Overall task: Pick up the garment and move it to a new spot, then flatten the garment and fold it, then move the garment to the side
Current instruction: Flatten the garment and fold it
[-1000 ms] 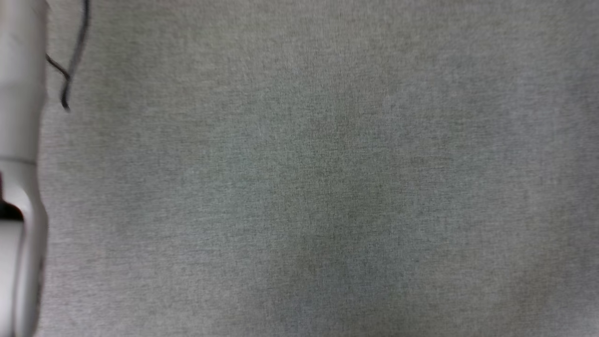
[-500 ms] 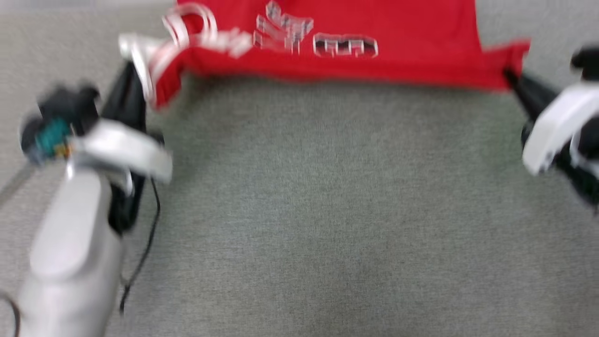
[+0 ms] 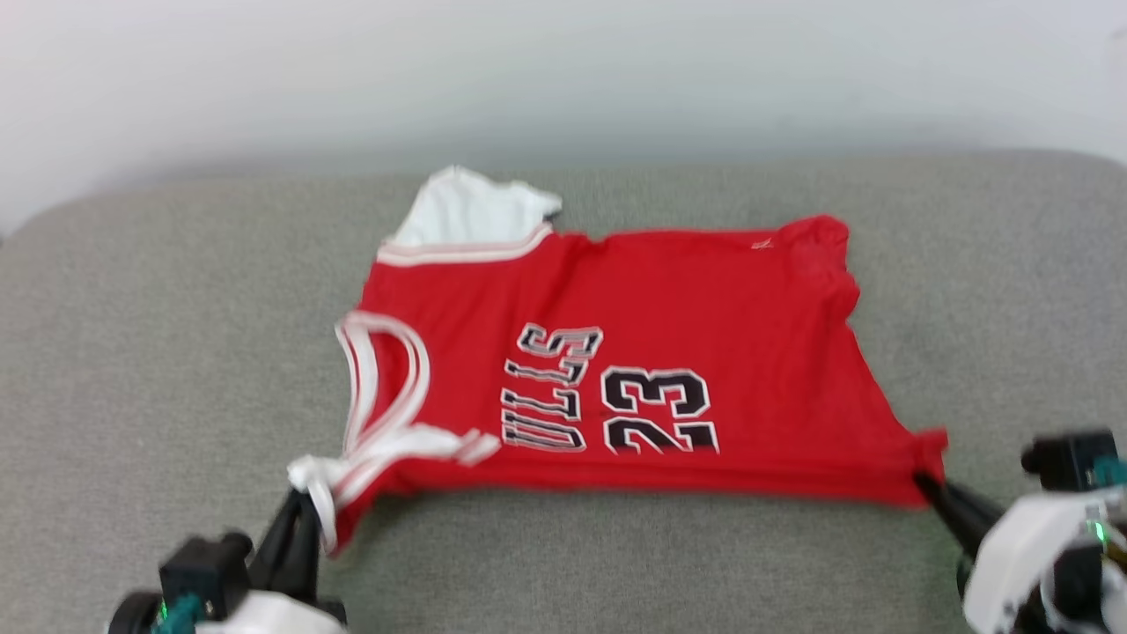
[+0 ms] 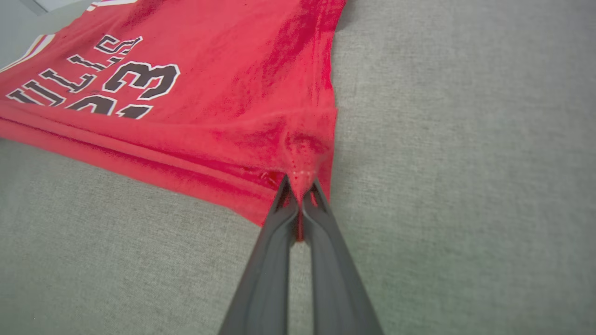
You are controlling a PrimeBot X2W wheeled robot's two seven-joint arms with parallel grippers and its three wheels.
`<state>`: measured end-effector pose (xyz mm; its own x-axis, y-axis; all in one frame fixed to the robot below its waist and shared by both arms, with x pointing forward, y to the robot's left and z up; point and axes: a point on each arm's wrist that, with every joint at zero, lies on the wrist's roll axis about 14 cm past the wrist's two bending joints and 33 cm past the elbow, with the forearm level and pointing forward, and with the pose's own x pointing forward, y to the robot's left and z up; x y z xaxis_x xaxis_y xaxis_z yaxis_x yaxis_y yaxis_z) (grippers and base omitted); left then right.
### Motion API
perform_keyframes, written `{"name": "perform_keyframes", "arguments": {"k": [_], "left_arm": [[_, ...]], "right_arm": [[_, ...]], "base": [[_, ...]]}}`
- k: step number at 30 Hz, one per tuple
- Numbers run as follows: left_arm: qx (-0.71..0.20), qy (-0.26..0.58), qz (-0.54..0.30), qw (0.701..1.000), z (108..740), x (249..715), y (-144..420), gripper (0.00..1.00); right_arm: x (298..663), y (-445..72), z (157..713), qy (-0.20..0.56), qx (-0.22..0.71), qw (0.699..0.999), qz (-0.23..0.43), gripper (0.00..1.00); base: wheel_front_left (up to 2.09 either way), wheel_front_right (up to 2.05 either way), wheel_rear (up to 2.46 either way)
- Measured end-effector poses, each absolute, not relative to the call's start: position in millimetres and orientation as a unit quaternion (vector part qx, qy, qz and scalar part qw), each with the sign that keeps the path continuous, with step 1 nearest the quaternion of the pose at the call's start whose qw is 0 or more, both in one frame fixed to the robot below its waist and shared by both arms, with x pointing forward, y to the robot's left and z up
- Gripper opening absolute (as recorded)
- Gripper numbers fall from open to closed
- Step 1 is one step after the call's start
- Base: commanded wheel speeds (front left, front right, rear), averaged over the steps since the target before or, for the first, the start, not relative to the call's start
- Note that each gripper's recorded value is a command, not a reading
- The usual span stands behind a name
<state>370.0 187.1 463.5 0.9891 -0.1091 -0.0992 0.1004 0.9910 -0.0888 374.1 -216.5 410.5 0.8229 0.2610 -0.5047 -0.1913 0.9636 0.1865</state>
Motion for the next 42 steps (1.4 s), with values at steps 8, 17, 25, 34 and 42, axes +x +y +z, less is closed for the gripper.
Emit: {"name": "perform_keyframes", "arguments": {"k": [8,17,25,34,42], "left_arm": [[-0.043,0.065,-0.059,0.995,476,331,183,0.00],[-0.050,0.076,-0.093,0.992,480,342,168,0.00],[-0.029,0.091,-0.135,0.986,471,384,160,0.00],[-0.029,0.163,-0.158,0.973,421,410,154,0.00],[-0.063,0.219,-0.151,0.962,385,411,154,1.00]], "right_arm": [[320,-218,409,0.298,0.084,0.947,0.092,0.00],[328,-210,422,0.306,0.074,0.946,0.081,0.00],[378,-205,429,0.301,0.052,0.948,0.087,0.00],[419,-197,399,0.324,0.047,0.940,0.099,0.00],[428,-195,374,0.329,0.052,0.938,0.099,1.00]], "base": [[0.00,0.00,0.00],[0.00,0.00,0.00],[0.00,0.00,0.00],[0.00,0.00,0.00],[0.00,0.00,0.00]]}}
